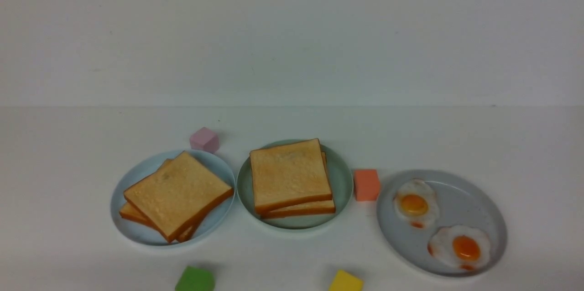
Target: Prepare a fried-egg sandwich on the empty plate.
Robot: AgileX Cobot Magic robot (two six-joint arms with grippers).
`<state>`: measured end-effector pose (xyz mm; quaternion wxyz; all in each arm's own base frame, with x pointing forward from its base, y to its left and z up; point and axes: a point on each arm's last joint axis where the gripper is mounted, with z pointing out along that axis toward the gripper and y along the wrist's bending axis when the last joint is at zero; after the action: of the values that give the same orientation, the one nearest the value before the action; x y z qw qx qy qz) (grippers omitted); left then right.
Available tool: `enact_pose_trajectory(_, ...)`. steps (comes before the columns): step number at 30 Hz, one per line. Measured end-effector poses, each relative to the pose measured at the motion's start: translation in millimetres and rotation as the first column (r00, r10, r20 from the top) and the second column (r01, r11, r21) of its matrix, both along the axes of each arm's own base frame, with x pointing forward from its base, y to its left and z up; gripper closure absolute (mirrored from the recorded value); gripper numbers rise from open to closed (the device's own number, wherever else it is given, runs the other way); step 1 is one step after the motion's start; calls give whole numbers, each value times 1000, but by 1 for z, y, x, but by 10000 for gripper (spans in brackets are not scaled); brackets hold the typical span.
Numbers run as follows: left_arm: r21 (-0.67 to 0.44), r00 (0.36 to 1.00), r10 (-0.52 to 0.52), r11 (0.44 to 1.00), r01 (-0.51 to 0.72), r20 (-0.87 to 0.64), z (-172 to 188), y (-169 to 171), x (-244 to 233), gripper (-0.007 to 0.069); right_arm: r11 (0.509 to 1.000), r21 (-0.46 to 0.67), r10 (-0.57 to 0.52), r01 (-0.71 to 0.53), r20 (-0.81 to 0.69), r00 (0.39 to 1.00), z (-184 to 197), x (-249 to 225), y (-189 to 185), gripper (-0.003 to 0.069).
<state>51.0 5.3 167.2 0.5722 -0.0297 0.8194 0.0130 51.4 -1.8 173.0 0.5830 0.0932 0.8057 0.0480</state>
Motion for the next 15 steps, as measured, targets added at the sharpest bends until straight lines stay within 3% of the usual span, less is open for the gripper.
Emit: enact_pose_trajectory(15, 0, 1000, 0, 1000, 0, 0, 0, 0, 0, 557, 1000, 0, 0, 0, 0, 1000, 0, 0, 0, 557)
